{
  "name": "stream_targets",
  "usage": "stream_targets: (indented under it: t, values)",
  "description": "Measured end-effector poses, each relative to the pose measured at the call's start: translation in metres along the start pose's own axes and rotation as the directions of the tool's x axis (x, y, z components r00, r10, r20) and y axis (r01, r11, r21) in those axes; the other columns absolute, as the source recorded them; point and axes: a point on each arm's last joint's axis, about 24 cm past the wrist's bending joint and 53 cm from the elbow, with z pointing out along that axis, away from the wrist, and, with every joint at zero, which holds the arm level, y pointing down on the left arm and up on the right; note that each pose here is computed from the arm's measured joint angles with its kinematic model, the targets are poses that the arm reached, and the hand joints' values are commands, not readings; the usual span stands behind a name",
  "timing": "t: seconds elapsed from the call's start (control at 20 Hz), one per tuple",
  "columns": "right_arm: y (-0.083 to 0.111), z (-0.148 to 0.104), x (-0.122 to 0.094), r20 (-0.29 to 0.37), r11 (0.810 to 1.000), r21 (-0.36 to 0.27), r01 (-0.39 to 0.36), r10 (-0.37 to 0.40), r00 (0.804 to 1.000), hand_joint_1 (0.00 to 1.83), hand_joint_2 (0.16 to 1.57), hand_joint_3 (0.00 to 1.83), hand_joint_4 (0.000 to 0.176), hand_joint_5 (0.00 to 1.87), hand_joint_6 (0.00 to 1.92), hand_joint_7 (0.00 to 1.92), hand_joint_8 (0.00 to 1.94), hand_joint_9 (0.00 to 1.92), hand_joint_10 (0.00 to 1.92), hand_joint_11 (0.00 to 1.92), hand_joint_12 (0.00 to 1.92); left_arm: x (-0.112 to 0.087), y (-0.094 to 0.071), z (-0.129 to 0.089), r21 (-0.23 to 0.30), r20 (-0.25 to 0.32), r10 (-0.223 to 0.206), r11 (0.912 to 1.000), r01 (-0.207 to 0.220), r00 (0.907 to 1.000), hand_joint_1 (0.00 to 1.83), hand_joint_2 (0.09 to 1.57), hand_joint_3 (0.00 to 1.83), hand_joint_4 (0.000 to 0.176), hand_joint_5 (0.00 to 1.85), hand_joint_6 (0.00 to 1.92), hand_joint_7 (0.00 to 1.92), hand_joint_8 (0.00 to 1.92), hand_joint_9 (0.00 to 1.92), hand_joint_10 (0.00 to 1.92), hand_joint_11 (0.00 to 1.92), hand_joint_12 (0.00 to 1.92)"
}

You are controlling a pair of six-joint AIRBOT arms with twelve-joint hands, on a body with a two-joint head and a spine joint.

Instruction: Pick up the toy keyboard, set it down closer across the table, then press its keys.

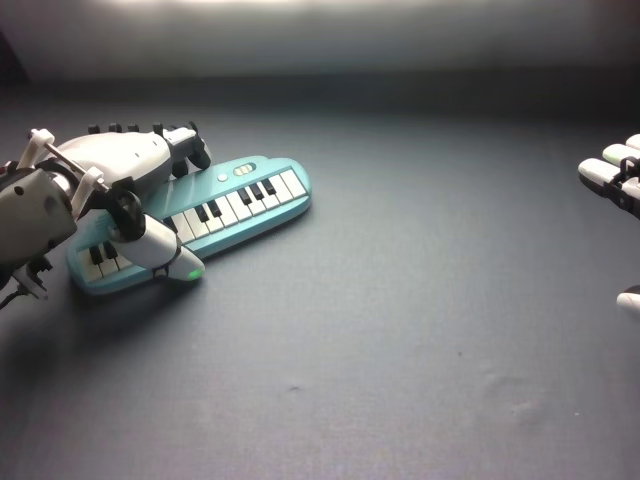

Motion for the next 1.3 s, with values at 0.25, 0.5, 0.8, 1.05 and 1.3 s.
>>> stream_targets:
  t: [0.25,0.5,0.8,1.05,1.3]
  values:
    - [0.000,0.000,0.000,0.000,1.000,0.000,0.000,0.000,1.000,0.27,1.36,0.00,0.019,0.00,0.00,0.00,0.00,0.00,0.00,0.00,0.00,0.000,0.000,0.000,0.000,0.000,0.000,1.0000,0.000,1.0000,1.62,1.20,0.00,0.000,0.17,1.57,0.18,1.39,0.62,1.61,0.58,1.85]
    - [0.000,0.000,0.000,0.000,1.000,0.000,0.000,0.000,1.000,0.25,1.36,0.00,0.030,0.00,0.00,0.00,0.00,0.00,0.00,0.00,0.00,0.000,-0.002,0.000,0.006,0.002,0.000,1.0000,0.000,1.0000,1.62,1.20,0.00,0.000,0.16,1.54,0.19,1.32,0.62,1.61,0.56,1.77]
    - [0.000,0.000,-0.001,0.007,1.000,0.001,-0.008,0.008,1.000,0.28,1.36,0.00,0.022,0.00,0.00,0.00,0.00,0.00,0.00,0.00,0.00,0.006,-0.028,-0.017,0.104,-0.011,0.054,0.9932,-0.052,0.9985,1.78,1.18,0.00,0.000,0.19,1.48,0.09,1.58,0.48,1.77,0.63,1.69]
    - [-0.001,0.000,-0.004,0.016,1.000,0.001,-0.014,0.014,1.000,0.26,1.36,0.00,0.019,0.00,0.00,0.00,0.00,0.00,0.00,0.00,0.00,0.015,-0.061,-0.028,0.225,-0.021,0.053,0.9732,-0.047,0.9984,1.78,1.17,0.00,0.000,0.21,1.47,0.13,1.58,0.54,1.71,0.61,1.70]
    - [0.000,-0.001,-0.005,0.020,1.000,0.000,-0.014,0.014,1.000,0.23,1.36,0.00,0.018,0.00,0.00,0.00,0.00,0.00,0.00,0.00,0.00,0.024,-0.099,-0.027,0.307,-0.026,0.056,0.9506,-0.046,0.9981,1.65,1.22,0.01,0.000,0.25,1.37,0.48,1.67,0.52,1.70,0.61,1.67]
